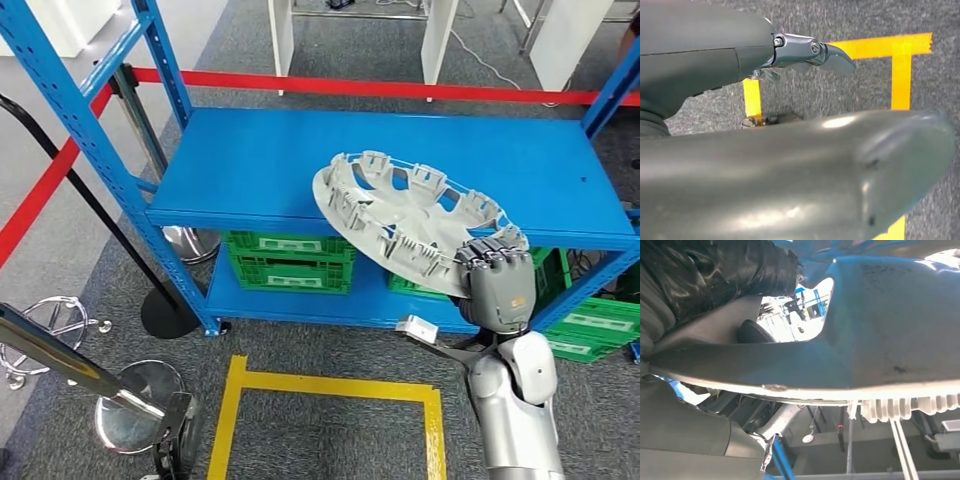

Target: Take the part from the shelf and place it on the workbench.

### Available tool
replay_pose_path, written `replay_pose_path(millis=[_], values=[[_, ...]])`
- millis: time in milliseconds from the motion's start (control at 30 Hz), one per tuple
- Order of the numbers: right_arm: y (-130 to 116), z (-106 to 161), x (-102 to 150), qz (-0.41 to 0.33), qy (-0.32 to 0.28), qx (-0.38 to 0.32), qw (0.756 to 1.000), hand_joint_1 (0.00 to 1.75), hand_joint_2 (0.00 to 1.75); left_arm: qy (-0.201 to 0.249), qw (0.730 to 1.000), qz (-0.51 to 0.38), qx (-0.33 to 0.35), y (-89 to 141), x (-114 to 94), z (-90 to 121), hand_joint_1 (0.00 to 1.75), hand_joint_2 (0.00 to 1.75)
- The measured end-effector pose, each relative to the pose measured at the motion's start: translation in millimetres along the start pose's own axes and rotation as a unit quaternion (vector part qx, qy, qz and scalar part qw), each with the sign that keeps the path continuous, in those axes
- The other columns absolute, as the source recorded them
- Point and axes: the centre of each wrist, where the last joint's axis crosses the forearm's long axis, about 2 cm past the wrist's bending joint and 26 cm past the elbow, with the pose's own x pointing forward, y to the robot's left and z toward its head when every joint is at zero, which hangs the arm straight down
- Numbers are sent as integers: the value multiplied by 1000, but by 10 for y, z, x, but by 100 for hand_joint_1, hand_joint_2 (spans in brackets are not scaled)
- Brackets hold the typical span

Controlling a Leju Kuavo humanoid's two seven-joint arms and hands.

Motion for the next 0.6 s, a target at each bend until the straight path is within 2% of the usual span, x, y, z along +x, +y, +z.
replay_pose_path(millis=[400,600], values=[[-10,-2,-7,2,4,-2,1000,175,175,-5,1000,-4,-4,-2,44,-14,0,0],[-117,-66,-27,4,8,-33,999,175,175,-2,1000,-12,-5,-13,78,-25,0,0]])
